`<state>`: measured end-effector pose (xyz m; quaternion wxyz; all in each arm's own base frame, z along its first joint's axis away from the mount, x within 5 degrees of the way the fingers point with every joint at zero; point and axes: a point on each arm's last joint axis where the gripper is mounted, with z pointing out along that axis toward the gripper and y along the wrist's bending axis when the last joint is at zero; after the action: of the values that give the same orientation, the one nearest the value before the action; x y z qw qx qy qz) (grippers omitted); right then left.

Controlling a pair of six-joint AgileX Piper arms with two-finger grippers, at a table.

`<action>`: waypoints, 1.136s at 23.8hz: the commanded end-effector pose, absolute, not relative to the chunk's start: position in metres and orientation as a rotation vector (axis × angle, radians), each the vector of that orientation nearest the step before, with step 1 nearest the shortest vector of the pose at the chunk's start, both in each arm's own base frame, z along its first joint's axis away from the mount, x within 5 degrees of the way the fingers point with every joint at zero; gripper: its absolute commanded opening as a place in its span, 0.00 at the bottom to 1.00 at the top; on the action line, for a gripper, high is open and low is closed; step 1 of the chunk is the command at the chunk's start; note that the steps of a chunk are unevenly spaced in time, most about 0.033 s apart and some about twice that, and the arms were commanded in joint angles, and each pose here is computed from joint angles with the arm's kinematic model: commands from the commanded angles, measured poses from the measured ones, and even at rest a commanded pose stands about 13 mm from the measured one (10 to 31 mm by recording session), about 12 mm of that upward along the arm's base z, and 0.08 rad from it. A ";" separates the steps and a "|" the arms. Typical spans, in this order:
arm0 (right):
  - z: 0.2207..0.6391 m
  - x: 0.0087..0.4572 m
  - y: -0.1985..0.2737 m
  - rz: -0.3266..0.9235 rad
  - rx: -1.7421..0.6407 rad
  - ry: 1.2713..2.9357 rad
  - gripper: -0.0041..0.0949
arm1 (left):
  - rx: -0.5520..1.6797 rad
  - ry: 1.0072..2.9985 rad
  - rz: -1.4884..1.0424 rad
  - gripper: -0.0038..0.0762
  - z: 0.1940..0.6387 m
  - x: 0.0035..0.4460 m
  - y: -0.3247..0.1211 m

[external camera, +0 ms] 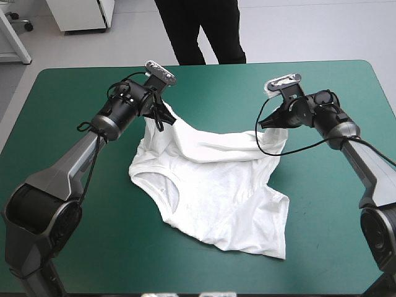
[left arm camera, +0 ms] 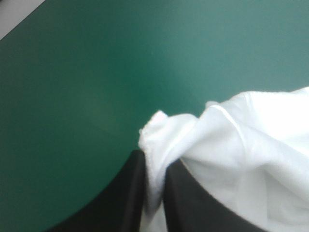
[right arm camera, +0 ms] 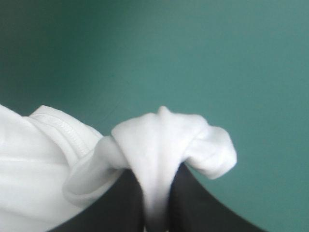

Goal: Fold the cloth

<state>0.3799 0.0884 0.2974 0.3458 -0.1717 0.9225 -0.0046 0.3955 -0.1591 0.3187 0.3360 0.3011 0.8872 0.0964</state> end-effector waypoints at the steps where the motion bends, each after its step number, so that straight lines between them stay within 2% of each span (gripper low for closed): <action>1: 0.337 0.382 0.080 -0.068 -0.435 2.238 0.35 | 0.723 2.196 0.233 0.43 0.350 0.394 -0.154; 3: 0.348 0.386 0.069 -0.079 -0.390 2.212 0.53 | 0.711 2.183 0.232 0.62 0.352 0.396 -0.151; 5: 0.362 0.388 0.056 -0.094 -0.341 2.202 0.67 | 0.694 2.202 0.255 0.74 0.358 0.396 -0.145; 7: 0.380 0.388 0.041 -0.092 -0.274 2.199 0.74 | 0.631 2.245 0.256 0.76 0.370 0.392 -0.138; 13: 0.430 0.360 0.005 -0.047 -0.128 2.146 0.75 | 0.535 2.187 0.252 0.76 0.435 0.345 -0.115; 16: 0.451 0.329 0.003 -0.055 -0.144 2.156 0.75 | 0.488 2.165 0.281 0.76 0.471 0.304 -0.095; 19: 0.469 0.292 0.022 -0.014 -0.221 2.188 0.75 | 0.439 2.134 0.267 0.76 0.493 0.268 -0.079; 22: 0.488 0.260 0.041 0.014 -0.311 2.133 0.75 | 0.408 2.155 0.254 0.76 0.491 0.260 -0.075; 24: 0.499 0.231 0.056 0.053 -0.395 2.092 0.75 | 0.413 2.251 0.263 0.76 0.471 0.261 -0.076; 27: 0.488 0.206 0.061 0.031 -0.461 2.112 0.75 | 0.434 2.351 0.225 0.76 0.440 0.268 -0.079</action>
<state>0.2253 0.0640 0.4808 0.4416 -0.1804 0.8785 0.0257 0.2718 -0.0821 0.4384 0.3418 0.1787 0.9169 0.1025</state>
